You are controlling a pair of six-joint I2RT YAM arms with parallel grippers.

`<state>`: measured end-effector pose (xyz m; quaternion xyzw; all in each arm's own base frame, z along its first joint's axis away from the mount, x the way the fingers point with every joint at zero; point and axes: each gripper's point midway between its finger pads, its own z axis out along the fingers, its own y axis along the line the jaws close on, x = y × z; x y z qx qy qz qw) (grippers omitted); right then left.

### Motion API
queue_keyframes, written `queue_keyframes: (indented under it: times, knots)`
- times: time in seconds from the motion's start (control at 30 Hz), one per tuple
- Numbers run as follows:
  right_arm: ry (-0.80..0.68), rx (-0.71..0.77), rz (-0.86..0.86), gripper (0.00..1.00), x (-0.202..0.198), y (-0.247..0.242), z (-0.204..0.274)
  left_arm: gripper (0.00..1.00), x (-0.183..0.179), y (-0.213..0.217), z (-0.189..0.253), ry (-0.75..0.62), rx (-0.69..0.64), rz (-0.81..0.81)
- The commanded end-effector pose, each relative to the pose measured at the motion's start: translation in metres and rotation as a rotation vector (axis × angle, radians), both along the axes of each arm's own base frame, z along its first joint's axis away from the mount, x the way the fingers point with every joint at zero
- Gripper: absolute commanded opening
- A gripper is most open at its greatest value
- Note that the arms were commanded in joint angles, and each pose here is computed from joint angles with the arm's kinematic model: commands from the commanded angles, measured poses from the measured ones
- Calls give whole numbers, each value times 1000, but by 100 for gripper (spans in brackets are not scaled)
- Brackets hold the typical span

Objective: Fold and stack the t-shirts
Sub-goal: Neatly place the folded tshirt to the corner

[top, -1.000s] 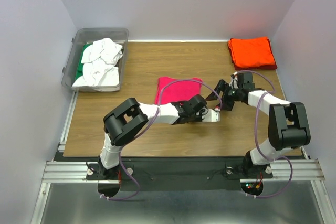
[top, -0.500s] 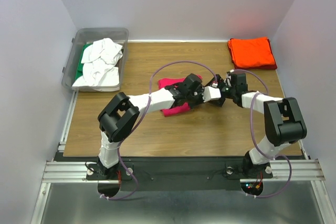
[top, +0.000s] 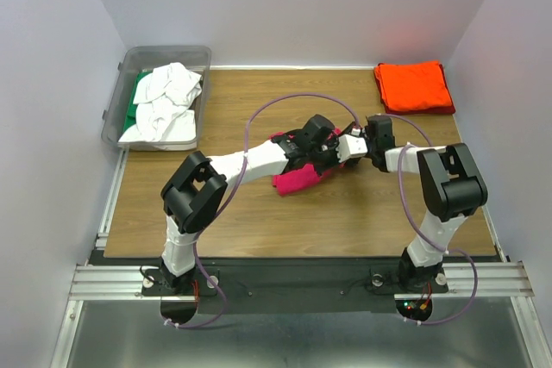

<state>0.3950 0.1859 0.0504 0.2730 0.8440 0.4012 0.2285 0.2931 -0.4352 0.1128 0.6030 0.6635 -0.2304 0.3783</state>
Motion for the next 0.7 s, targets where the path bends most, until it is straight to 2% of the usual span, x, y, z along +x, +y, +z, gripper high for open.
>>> queue_keyframes:
  times: [0.0,0.03,0.07,0.1,0.13,0.17,0.27,0.3,0.37,0.43,0.47,0.57,0.63,0.67]
  knots:
    - [-101,-40,-83,57,36,-6,10,0,8,-13,32,-22,-84,-5]
    - [-104,-43,-81,50,38,-5,8,0,10,-13,31,-23,-84,-2]
    - [-102,-48,-83,50,39,-6,5,0,11,-13,31,-20,-87,0]
    - [-108,-51,-77,39,40,-6,5,0,12,-13,32,-21,-89,2]
    - [-107,-50,-66,33,39,-4,3,0,12,-13,30,-19,-87,4]
    - [-117,-60,-51,20,38,-4,3,2,14,-11,30,-16,-86,12]
    - [-159,-114,-17,1,44,-6,10,16,16,-5,33,17,-94,24]
    - [-177,-146,-4,1,47,-8,14,30,16,-1,36,33,-103,27]
    - [-272,-253,41,1,63,-15,36,38,16,14,49,72,-130,32]
    - [-310,-375,72,1,73,-27,46,40,15,32,51,99,-128,53]
    - [-410,-470,127,1,89,-32,69,41,13,43,66,94,-139,56]
    - [-431,-623,176,1,104,-59,79,41,17,77,68,92,-114,92]
    - [-481,-728,204,0,124,-81,92,48,13,102,72,99,-99,113]
    - [-486,-763,214,0,130,-89,92,48,9,110,81,88,-110,120]
